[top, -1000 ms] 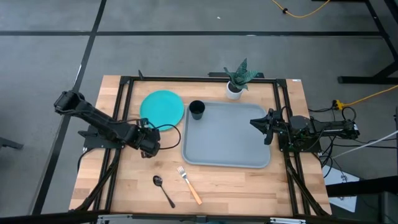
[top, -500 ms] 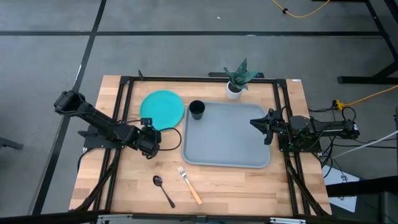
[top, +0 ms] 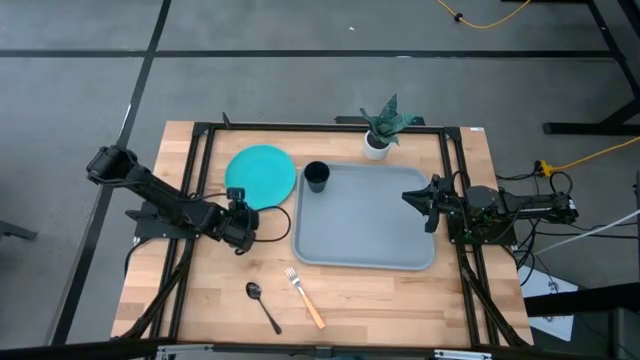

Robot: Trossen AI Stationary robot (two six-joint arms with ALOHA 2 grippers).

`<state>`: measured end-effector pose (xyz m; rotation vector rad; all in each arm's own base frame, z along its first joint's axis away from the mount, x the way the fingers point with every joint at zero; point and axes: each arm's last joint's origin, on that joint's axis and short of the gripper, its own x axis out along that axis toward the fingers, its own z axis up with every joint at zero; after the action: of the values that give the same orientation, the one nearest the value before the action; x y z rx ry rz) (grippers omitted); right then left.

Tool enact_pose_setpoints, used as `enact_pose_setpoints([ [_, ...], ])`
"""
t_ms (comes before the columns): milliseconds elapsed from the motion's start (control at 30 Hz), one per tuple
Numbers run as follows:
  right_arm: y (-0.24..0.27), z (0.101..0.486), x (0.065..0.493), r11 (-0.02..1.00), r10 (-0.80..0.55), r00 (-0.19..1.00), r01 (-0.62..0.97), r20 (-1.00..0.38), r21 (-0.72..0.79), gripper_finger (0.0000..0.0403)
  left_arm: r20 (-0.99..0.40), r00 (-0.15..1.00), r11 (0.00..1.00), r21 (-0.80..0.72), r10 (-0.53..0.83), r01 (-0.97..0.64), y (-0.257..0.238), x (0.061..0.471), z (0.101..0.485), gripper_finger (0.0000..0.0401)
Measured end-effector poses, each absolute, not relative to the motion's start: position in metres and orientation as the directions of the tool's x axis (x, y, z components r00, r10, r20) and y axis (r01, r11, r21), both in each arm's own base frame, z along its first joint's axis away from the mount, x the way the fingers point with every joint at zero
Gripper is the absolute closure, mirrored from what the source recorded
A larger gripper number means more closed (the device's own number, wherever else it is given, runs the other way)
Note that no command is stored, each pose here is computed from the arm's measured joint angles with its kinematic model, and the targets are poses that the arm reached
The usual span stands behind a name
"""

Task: Pick and place plate/cup/fork/spoon on tray
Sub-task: Put the blue plate on the grey tray to the bottom right of the black cup

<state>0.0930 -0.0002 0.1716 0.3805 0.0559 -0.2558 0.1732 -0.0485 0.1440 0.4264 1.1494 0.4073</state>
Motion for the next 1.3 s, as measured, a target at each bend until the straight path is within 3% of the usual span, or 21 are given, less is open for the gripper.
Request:
enact_pose_setpoints([
  [367, 0.000, 0.172, 0.093, 0.909, -0.236, 0.966, 0.257, -0.102, 0.327, 0.0350, -0.812, 0.278, 0.850, 0.526, 0.513, -0.033, -0.039, 0.181, 0.132, 0.0296],
  [667, 0.000, 0.172, 0.093, 0.914, -0.236, 0.966, 0.256, -0.102, 0.314, 0.0350, -0.756, 0.273, 0.785, 0.619, 0.595, 0.003, -0.029, 0.201, 0.112, 0.0296],
  [1067, 0.000, 0.172, 0.093, 0.914, -0.236, 0.966, 0.256, -0.102, 0.314, 0.0350, -0.709, 0.270, 0.757, 0.630, 0.651, -0.171, -0.023, 0.210, 0.102, 0.0297],
  [1133, 0.000, 0.172, 0.093, 0.914, -0.236, 0.966, 0.256, -0.102, 0.314, 0.0350, -0.712, 0.269, 0.761, 0.617, 0.648, -0.200, -0.023, 0.209, 0.102, 0.0310],
  [1300, 0.000, 0.172, 0.093, 0.912, -0.236, 0.966, 0.256, -0.102, 0.319, 0.0350, -0.720, 0.271, 0.768, 0.576, 0.639, -0.282, -0.025, 0.207, 0.103, 0.0387],
])
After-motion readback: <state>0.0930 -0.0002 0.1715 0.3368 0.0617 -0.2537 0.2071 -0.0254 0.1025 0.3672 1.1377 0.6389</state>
